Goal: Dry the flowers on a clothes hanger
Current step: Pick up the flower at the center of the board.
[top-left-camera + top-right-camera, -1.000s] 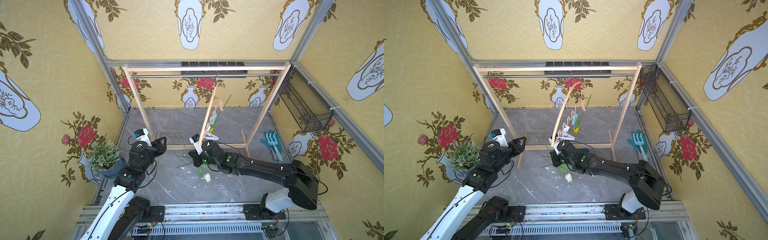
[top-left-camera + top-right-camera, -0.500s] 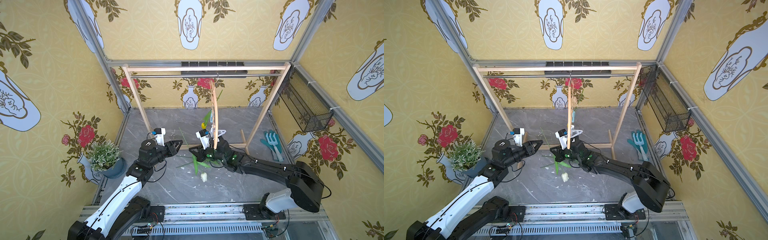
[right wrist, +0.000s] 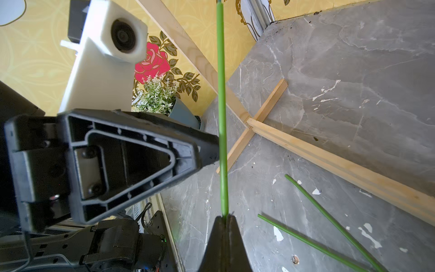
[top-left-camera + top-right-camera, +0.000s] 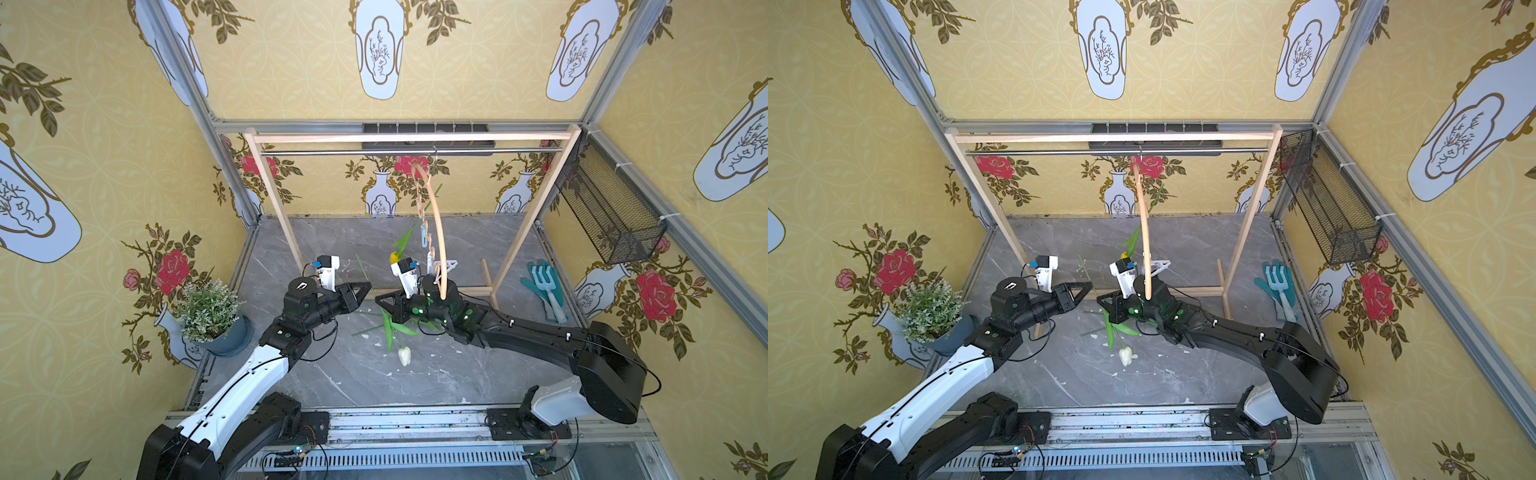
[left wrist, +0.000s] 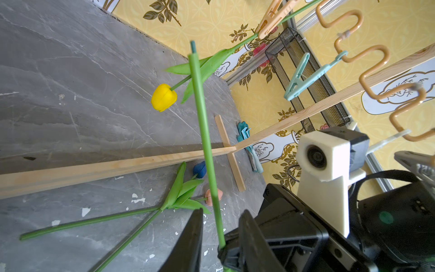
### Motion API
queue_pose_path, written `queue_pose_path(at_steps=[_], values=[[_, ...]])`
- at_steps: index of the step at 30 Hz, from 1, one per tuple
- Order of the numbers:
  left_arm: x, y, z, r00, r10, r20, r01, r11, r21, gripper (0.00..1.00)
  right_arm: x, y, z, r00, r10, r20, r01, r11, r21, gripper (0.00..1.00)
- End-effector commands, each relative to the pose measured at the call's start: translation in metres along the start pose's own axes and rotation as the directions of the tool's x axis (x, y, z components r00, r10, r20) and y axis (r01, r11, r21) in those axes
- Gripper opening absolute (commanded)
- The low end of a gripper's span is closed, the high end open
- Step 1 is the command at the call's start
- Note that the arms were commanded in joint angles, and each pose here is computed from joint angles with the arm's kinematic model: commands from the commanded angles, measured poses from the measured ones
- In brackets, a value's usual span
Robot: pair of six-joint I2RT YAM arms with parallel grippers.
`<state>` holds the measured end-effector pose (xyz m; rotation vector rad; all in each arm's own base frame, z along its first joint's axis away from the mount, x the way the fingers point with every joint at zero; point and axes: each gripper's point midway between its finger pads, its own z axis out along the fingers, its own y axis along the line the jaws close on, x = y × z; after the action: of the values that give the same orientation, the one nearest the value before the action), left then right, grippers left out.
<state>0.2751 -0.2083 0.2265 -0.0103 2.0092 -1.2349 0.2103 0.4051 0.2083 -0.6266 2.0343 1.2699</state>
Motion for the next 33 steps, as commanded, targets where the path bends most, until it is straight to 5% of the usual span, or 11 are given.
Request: queue_pose_path(at_steps=[1,18,22,26,33], values=[[0.0,-0.003,0.004,1.0,0.025,0.004,-0.025,0.999,0.026,0.3,-0.015,0.013,0.0,0.999,-0.016,0.051,0.019,0.998,-0.052,0.0],[0.009,0.004,0.02,1.0,-0.006,-0.018,0.007,1.0,0.031,0.0,-0.008,0.009,-0.004,0.996,0.037,0.075,-0.032,0.997,-0.07,0.0],[0.01,0.002,0.022,1.0,0.002,-0.025,-0.001,0.999,0.044,0.0,-0.008,0.003,-0.01,0.993,0.07,0.097,-0.063,0.995,-0.073,0.0],[0.01,0.0,0.023,0.999,0.018,-0.032,-0.016,0.998,0.058,0.0,-0.002,-0.001,-0.018,0.988,0.1,0.114,-0.09,0.992,-0.092,0.26],[0.012,-0.013,0.024,0.997,0.054,-0.053,-0.047,0.991,0.123,0.0,0.004,-0.005,-0.041,0.973,0.176,0.147,-0.148,0.972,-0.183,0.46]])
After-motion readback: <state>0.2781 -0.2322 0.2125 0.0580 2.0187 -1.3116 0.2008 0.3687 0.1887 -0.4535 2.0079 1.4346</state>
